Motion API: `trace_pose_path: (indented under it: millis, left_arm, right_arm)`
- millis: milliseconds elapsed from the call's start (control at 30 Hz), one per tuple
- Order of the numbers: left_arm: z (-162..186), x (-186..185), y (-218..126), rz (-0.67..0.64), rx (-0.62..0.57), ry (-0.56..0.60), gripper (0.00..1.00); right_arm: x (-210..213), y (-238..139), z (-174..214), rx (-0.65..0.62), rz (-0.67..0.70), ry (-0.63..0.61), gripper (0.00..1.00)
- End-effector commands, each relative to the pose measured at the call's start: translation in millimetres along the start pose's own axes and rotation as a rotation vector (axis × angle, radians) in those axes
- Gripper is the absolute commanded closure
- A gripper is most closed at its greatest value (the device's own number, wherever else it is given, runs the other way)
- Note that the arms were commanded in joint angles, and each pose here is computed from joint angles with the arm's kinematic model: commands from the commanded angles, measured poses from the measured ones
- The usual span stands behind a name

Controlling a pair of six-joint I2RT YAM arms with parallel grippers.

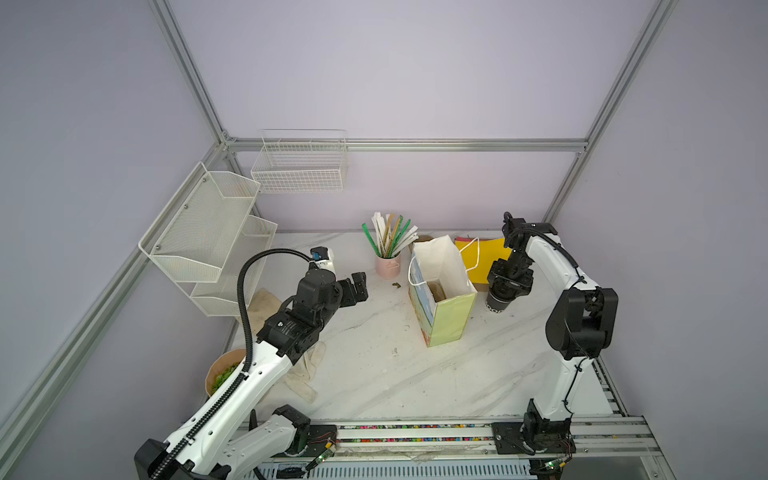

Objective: Pack the takeout coffee
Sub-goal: 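Lift the coffee cup with the right gripper and carry it toward the bag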

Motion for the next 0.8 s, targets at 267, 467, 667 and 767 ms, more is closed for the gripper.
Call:
trace_pose_path:
  millis: [267,467,667,767]
  left_arm:
    - [-5,-1,0,0.010,-0.005,-0.022,0.00]
    - [-6,-1,-1,0.013,-0.006,-0.029,0.00]
    - [-6,0,-1,0.012,-0.004,-0.035,0.00]
    - [-7,0,0,0.013,-0.004,-0.039,0.00]
  right_arm:
    - [-5,-19,9,-0.041,0.019,-0.010,0.28]
    - [-8,-43,19,-0.100,0.013,-0.008,0.30]
    - [-4,-75,30,-0.174,0.042,-0.025,0.31]
    - [10,-115,32,-0.291,0.017,-0.055,0.32]
Point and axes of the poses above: each gripper's point midway between its finger pads, its own y axis out along the fingers, its own x axis along the line the jaws close on, z = x × y, the point moved 5 cm from there along -y, back along the fingers, and after that the axes turned 13 degrees about -y, right-handed, at the moved point
